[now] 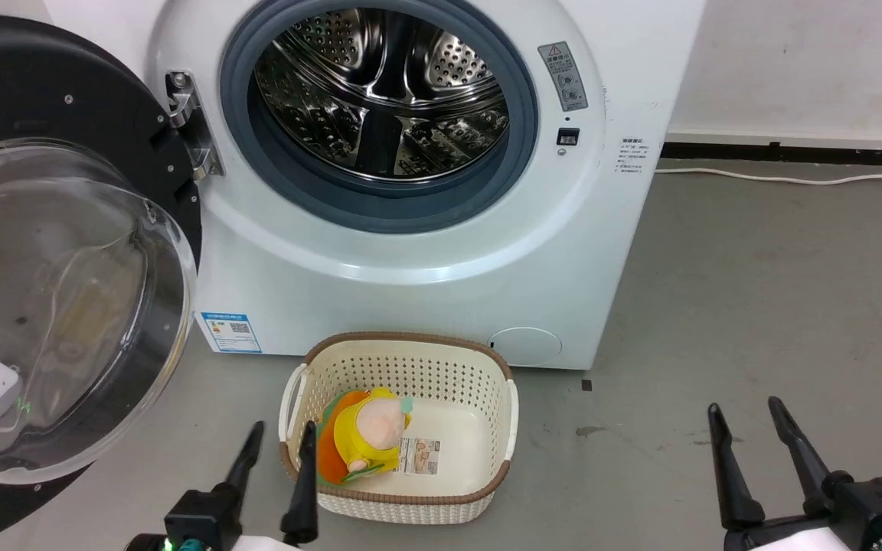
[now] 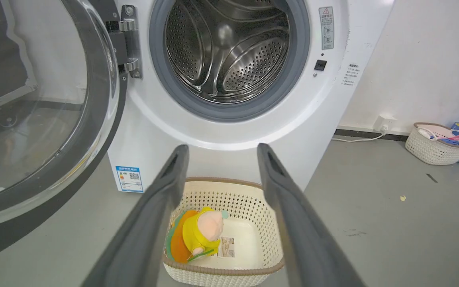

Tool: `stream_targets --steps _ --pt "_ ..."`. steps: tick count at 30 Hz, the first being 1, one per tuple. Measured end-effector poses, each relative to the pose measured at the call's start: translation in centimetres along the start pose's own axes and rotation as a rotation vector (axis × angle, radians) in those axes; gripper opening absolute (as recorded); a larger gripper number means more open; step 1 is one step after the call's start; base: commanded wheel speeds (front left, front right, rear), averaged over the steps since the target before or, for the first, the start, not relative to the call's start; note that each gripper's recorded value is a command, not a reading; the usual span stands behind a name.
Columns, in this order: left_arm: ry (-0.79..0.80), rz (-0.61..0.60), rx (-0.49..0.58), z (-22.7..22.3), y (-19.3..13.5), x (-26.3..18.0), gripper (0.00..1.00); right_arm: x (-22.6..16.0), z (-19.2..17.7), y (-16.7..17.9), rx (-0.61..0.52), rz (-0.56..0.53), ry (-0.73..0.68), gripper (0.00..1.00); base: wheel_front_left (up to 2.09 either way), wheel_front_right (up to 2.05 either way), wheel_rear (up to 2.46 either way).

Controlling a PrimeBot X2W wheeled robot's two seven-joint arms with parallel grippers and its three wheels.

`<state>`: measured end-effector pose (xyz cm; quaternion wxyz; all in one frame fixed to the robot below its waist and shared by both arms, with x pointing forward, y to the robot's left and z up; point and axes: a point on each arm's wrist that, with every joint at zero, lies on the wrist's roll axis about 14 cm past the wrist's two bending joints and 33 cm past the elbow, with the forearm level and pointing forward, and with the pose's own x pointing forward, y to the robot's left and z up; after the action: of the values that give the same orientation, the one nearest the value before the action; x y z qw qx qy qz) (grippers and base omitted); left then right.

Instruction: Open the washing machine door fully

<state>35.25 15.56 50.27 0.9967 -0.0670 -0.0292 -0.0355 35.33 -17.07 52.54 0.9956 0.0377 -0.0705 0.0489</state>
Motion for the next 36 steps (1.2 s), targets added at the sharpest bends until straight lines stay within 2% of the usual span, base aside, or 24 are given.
stream_targets --steps 27,28,36 --pt "-0.001 0.017 0.011 -0.14 -0.12 0.34 1.00 -0.60 -0.23 -0.35 -0.004 -0.013 0.009 1.00 0.00 0.00 0.00" --pt "-0.001 0.017 0.009 -0.12 -0.13 0.35 0.00 -0.60 -0.23 -0.37 -0.004 -0.014 0.009 0.00 0.00 0.00 0.00" --pt "0.004 0.017 0.011 -0.21 -0.02 0.33 0.00 -0.60 -0.27 -0.36 -0.003 -0.013 0.012 0.00 0.00 0.00 0.00"
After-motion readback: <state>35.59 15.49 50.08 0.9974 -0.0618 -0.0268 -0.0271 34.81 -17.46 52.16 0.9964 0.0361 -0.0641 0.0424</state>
